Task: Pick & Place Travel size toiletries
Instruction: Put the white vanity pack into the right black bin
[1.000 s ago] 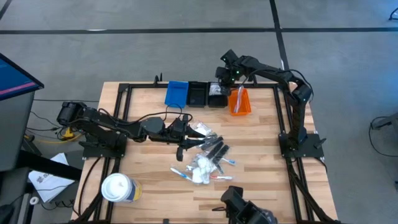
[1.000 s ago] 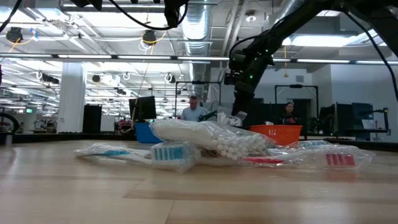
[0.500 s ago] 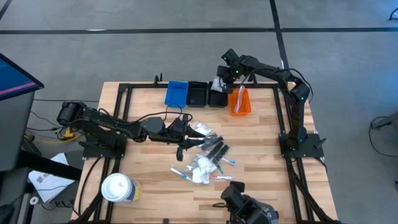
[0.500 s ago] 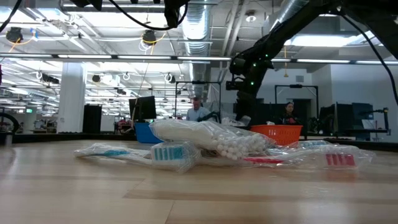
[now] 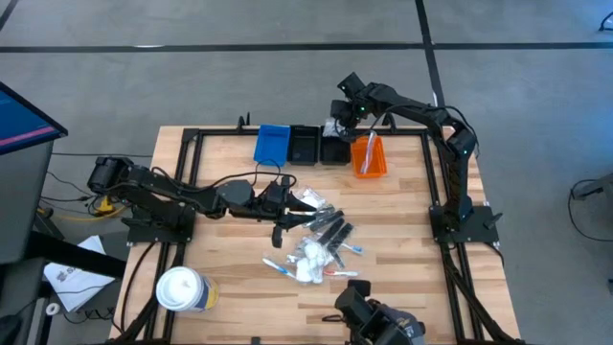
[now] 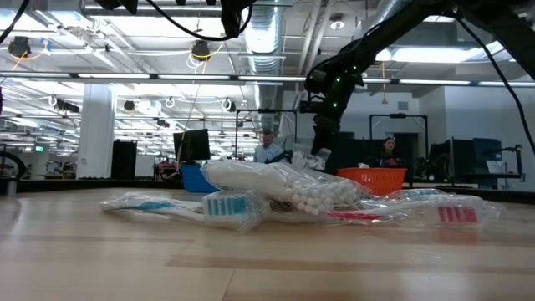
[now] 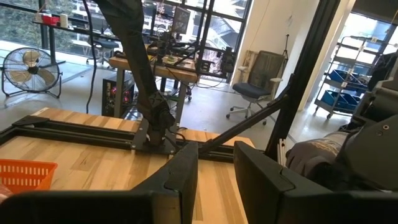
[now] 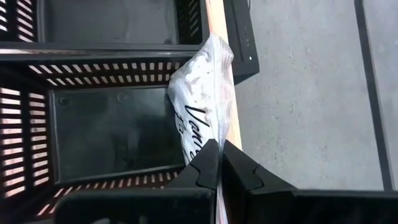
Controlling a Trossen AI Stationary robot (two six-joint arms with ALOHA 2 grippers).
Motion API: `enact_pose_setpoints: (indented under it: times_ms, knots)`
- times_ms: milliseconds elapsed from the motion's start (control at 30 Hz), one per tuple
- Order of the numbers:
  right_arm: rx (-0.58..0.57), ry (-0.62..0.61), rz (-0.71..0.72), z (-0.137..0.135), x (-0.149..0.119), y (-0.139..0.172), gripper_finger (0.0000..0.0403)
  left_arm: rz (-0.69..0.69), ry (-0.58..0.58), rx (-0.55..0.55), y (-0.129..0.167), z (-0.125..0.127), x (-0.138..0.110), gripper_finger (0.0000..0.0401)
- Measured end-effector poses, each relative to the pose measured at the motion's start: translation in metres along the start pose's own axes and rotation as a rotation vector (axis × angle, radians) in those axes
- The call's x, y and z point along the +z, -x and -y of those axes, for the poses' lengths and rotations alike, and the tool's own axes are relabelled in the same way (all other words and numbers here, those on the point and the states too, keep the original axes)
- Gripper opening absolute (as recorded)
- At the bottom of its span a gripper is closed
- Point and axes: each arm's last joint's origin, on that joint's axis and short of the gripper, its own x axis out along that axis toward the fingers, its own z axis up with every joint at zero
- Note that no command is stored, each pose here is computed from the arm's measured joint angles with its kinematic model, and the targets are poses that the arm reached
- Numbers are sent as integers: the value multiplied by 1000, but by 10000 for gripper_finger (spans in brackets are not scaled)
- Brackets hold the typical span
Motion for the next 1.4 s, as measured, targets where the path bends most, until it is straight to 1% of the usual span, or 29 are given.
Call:
enact_pose_setpoints:
  times_ms: [533,700,900,1100,1267,1400]
  knots:
    - [7,3,-7,-1,-1,0,0,0,0,-1,0,0,0,95]
    - [25,39,-32,-5,-1,0,0,0,0,-1,0,0,0,95]
    - [-14,48,-15,-5,3,-1,0,-1,0,-4,0,0,0,95]
    - [7,85,-21,-11,7,-1,0,0,0,-3,0,0,0,95]
    - [39,85,-17,-12,5,-1,0,0,0,-3,0,0,0,95]
    - [-3,69,3,-7,6,-1,0,0,0,-1,0,0,0,95]
